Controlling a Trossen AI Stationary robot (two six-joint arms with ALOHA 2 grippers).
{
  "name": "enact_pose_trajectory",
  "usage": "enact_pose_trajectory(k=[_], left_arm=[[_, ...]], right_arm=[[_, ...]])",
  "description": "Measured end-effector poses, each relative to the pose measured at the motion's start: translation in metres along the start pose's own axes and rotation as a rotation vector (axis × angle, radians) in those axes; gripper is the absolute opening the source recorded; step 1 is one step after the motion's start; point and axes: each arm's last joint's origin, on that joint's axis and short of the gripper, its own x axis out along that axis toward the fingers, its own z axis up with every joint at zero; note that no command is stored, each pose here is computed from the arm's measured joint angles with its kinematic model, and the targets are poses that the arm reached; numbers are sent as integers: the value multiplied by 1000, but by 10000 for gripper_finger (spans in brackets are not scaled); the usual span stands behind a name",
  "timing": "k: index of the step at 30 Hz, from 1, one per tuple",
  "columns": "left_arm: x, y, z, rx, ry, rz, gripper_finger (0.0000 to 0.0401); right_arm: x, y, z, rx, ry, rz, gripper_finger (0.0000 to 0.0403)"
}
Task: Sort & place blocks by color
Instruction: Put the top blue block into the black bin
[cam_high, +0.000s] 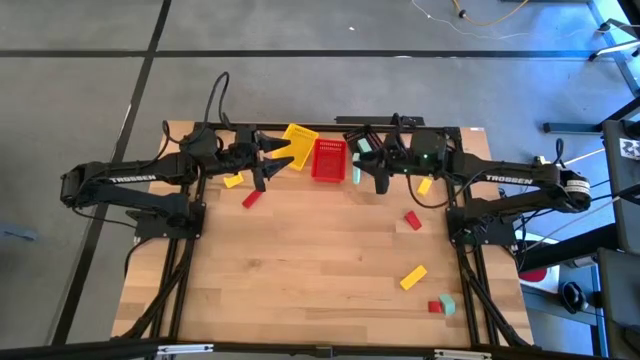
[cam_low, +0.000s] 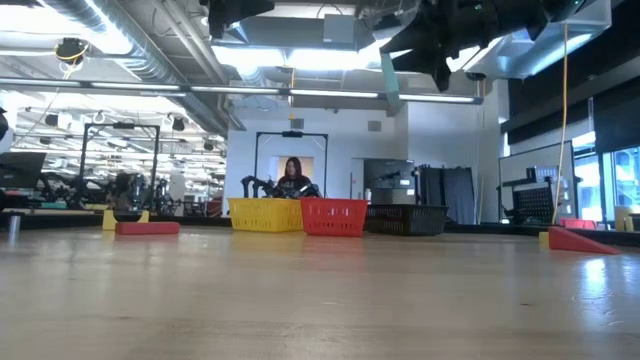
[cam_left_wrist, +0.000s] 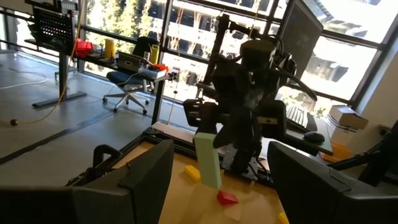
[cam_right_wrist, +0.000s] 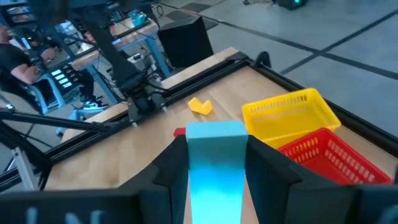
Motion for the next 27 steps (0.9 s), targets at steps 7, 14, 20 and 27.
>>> enact_pose_trajectory(k=[7, 14, 20, 27], left_arm=[[0, 0, 0, 0, 0, 0, 252], [0, 0, 0, 0, 0, 0, 252], [0, 0, 0, 0, 0, 0, 252], [0, 0, 0, 0, 0, 0, 252]], right_arm=[[0, 1, 0, -18, 6, 26, 126], [0, 1, 0, -21, 6, 27, 126], [0, 1, 0, -23, 8, 29, 126], [0, 2, 8, -54, 20, 18, 126]])
